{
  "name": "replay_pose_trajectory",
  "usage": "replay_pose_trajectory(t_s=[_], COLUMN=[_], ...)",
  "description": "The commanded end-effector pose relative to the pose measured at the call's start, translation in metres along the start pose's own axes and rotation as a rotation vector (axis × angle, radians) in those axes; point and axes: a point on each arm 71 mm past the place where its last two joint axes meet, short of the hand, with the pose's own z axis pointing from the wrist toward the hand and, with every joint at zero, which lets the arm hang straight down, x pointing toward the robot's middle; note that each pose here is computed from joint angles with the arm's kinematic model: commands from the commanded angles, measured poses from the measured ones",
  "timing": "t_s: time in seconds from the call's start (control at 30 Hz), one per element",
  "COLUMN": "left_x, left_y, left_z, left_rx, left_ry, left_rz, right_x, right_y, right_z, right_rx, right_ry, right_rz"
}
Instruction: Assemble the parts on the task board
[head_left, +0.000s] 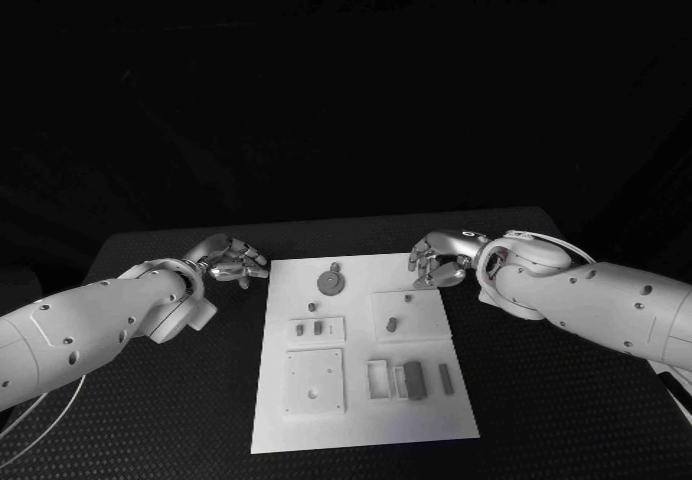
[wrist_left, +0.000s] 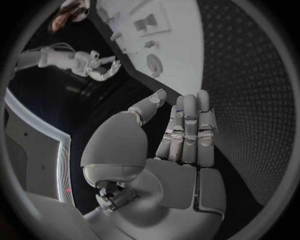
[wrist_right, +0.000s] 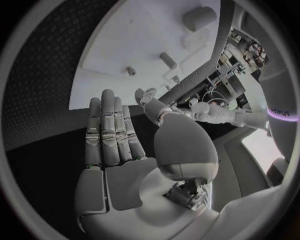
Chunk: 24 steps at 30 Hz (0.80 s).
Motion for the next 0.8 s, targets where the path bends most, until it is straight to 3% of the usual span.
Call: replay_pose_trajectory(t_s=[0.03, 0.33, 0.8], left_x=[0.0018, 0.0091, 0.0128], left_y=[-0.0052, -0.0120, -0.0145], left_z=[-0.0002, -0.0013, -0.0015], left_rx=[0.027, 0.046, 0.046], left_ry=[-0.001, 0.019, 0.033], left_rz=[-0.330, -0.375, -0.380], right_x=[0.008, 0.029, 0.038], right_y=[0.004, 0.014, 0.022], right_z=[-0.001, 0.001, 0.008], right_rx=[-0.019, -0.041, -0.055], right_ry=[0.016, 0.023, 0.025], right_rz=[-0.167, -0.216, -0.213])
